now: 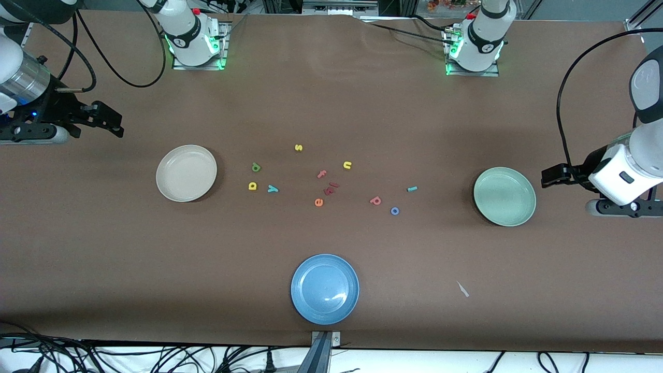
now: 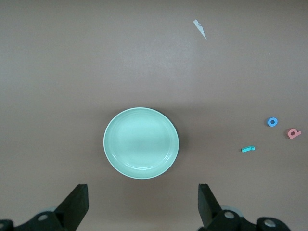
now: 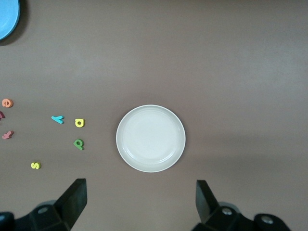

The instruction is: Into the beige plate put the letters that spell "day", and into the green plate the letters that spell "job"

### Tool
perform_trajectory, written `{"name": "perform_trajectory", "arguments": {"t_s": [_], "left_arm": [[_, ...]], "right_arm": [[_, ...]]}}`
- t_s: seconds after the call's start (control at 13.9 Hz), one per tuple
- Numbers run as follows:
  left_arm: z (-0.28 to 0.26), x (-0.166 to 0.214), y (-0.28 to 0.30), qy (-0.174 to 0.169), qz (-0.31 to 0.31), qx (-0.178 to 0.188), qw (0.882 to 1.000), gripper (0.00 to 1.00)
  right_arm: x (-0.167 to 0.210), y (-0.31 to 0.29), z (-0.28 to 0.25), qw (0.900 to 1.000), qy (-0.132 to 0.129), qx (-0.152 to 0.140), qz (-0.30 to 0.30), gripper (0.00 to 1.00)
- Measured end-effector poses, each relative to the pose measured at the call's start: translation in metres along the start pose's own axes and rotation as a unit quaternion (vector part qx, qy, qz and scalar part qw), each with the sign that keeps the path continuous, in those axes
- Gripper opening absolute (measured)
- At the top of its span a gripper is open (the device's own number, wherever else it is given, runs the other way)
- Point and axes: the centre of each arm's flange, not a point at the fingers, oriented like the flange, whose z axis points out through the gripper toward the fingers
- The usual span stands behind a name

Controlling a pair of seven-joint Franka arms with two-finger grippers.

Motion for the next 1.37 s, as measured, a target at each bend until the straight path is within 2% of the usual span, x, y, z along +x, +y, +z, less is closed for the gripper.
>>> {"name": "perform_trajectory", "arguments": {"t_s": [0.79,1.37], "left_arm": [[0.0000,0.0000,-0.0003,0.000,0.000,0.000,1.000,1.00],[0.0000,0.0001,-0.0039,0.000,0.000,0.015,1.000,1.00]], "right_arm": [[0.0001,0.0000,0.0001,1.000,0.000,0.000,0.000,1.00],[0.0002,0.0001,0.0004,1.000,0.000,0.000,0.000,1.00]]}}
